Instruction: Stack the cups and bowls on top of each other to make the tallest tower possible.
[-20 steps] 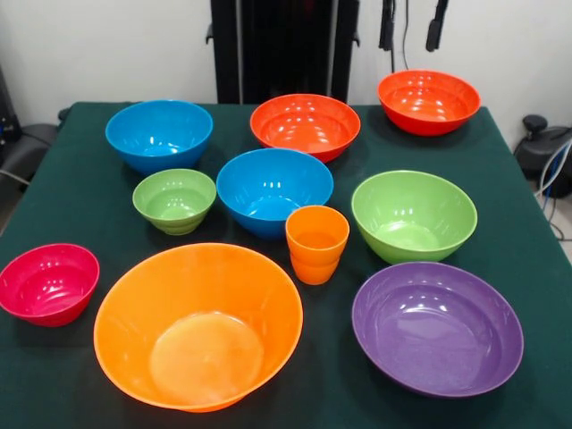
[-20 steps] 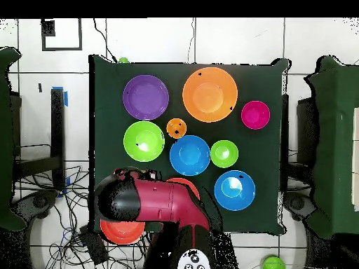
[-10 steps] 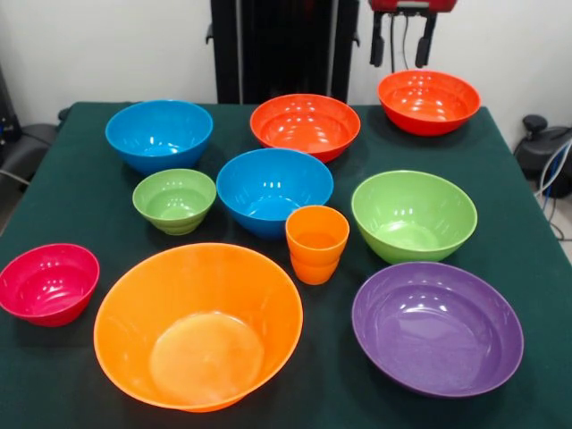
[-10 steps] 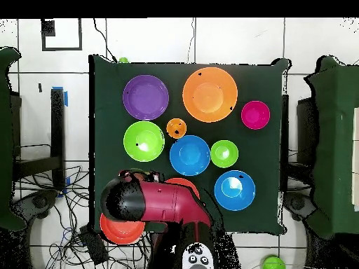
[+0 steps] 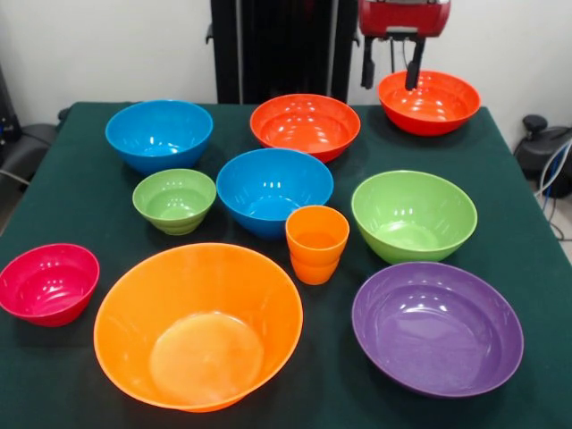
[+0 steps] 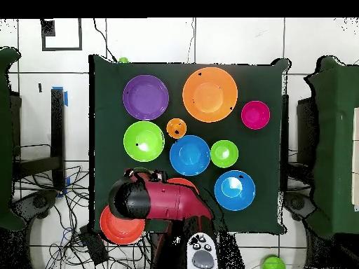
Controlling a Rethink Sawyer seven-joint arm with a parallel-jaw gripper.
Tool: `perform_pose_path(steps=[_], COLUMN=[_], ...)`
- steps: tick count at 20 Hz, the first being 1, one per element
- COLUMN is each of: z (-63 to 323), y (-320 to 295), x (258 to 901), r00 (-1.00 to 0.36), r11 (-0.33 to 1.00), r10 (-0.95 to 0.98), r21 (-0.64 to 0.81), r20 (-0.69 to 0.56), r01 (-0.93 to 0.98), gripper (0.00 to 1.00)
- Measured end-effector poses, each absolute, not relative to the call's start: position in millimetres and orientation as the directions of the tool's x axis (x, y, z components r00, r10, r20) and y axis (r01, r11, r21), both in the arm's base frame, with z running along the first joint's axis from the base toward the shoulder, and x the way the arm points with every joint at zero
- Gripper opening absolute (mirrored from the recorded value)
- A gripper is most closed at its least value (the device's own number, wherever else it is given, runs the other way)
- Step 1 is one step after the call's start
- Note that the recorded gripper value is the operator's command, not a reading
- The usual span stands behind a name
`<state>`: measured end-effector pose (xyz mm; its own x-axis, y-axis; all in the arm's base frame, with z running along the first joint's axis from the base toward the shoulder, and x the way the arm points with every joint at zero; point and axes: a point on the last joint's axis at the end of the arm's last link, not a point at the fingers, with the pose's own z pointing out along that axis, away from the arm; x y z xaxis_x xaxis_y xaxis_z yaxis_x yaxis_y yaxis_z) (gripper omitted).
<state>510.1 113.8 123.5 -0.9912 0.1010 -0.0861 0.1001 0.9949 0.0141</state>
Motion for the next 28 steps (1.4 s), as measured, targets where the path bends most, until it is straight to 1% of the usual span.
perform_pose_path(steps=[13,28], z=[87,72], y=[106,79], x=[492,494], r00=[-0.998,-0.999], r11=[0.999,0.999], r10=[0.05,0.039], r21=[-0.006,-0.002], r20=[-0.022,-0.009], r01=[0.05,0.039], gripper=[1.0,1.0])
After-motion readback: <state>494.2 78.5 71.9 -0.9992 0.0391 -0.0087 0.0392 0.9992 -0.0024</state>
